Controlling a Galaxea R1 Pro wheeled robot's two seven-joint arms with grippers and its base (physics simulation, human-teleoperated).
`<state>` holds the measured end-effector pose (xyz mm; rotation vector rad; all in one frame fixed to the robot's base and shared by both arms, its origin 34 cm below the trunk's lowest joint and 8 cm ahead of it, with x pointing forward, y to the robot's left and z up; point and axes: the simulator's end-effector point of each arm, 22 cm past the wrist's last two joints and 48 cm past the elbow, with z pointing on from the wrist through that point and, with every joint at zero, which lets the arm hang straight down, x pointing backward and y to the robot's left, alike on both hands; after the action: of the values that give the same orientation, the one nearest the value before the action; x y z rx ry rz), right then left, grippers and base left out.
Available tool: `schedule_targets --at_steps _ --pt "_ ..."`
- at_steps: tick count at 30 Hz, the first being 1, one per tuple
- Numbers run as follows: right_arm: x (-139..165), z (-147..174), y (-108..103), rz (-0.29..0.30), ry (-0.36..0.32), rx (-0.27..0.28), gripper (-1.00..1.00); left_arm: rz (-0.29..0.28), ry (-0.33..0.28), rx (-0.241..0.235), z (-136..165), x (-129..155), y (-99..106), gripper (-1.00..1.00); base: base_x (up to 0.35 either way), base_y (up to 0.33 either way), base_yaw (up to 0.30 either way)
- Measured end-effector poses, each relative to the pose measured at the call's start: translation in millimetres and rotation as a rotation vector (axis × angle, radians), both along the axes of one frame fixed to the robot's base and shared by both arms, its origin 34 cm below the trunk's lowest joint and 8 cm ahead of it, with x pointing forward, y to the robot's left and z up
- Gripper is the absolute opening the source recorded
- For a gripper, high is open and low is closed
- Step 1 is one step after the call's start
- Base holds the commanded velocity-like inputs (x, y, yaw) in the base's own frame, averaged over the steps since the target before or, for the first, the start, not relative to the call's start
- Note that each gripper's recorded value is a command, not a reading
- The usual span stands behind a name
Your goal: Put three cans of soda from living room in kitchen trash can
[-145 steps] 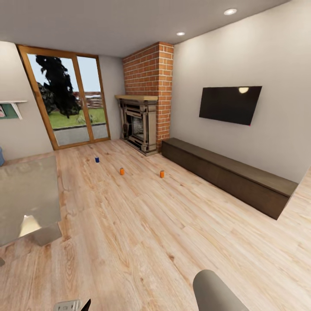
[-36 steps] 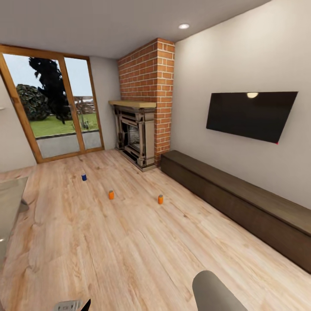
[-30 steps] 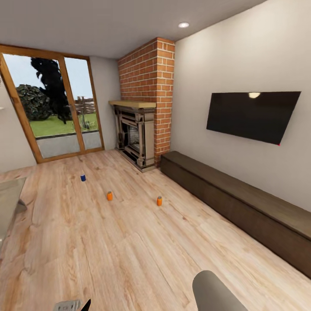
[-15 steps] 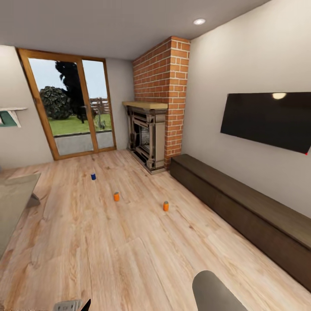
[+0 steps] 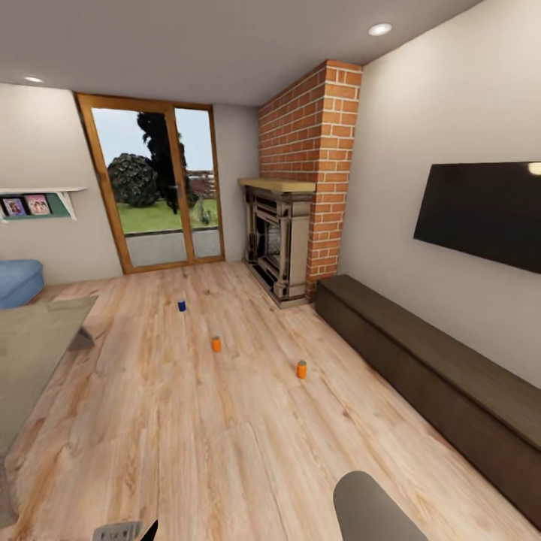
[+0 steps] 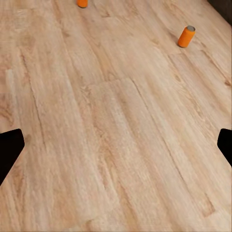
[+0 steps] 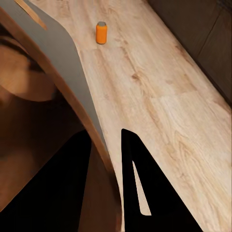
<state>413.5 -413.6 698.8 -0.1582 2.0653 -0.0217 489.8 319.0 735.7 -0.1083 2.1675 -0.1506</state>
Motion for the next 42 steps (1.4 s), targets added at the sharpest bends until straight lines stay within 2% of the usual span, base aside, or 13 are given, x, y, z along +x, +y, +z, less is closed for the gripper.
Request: schedule_targets --at_steps 27,42 --pt "0.9 -0.3 3.9 0.002 -0.002 0.005 -1.00 0.000 -0.003 0.000 1.0 0.7 -0.1 1.00 0.202 -0.269 0.155" --pt "1.0 0.0 3.3 0.003 -0.003 0.004 -1.00 0.000 -0.003 0.000 1.0 0.6 -0.1 1.00 0.202 -0.269 0.030"
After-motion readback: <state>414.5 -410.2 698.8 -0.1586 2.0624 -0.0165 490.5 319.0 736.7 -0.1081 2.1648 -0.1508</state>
